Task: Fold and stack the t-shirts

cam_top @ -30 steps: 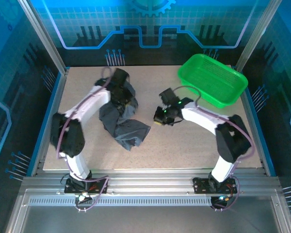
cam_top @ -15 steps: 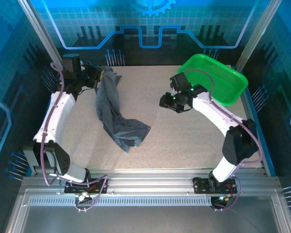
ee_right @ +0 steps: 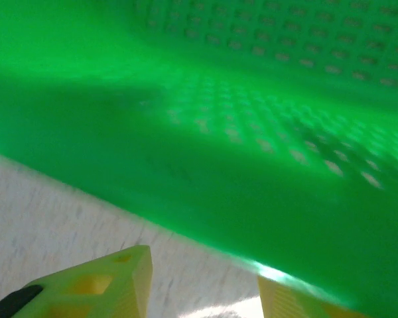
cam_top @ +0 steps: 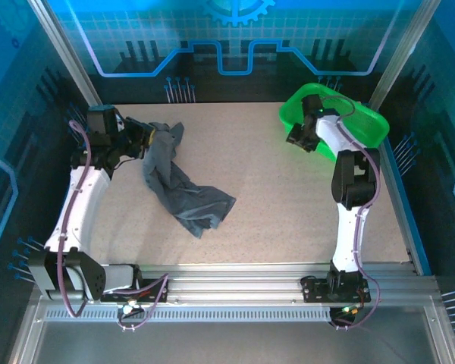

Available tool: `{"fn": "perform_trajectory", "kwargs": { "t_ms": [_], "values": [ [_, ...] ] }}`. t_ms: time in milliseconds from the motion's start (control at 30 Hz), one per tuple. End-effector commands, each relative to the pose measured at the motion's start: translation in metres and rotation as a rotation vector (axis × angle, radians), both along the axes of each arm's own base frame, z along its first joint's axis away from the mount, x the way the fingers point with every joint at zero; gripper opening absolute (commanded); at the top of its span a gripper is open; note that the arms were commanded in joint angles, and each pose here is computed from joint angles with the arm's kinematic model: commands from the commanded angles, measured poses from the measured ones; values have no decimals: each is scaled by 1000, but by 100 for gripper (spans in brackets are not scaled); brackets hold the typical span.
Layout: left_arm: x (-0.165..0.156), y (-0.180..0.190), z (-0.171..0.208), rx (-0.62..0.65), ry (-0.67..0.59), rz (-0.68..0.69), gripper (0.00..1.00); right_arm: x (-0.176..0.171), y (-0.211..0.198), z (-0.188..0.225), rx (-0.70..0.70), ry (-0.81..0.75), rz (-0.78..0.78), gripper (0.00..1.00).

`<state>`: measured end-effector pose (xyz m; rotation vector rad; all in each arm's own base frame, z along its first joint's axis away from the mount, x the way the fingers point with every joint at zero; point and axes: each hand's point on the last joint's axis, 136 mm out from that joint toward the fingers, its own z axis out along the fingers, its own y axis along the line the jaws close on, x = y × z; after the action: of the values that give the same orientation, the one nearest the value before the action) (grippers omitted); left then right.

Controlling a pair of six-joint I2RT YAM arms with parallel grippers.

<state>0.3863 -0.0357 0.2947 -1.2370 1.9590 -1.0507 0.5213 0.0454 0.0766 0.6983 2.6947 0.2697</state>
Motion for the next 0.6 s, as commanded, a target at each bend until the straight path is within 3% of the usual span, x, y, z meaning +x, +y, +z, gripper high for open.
{"fn": "perform_trajectory", "kwargs": {
  "t_ms": [0, 133, 267, 433, 567],
  "values": [
    [-17, 3, 19, 17, -48, -23, 0, 12, -34, 2, 11, 2, -102, 45],
    [-20, 10, 37, 22, -96, -9, 0, 28, -9, 35, 70, -96, 2, 43],
    [-15, 17, 63, 35, -179, 22, 0, 3, 54, 68, 105, -132, 148, 47],
    [-9, 28, 81, 44, -234, 87, 0, -76, 141, 74, 118, -123, 326, 56],
    [-6, 33, 90, 19, -267, 126, 0, -157, 213, 45, 115, -46, 561, 63]
  ]
}}
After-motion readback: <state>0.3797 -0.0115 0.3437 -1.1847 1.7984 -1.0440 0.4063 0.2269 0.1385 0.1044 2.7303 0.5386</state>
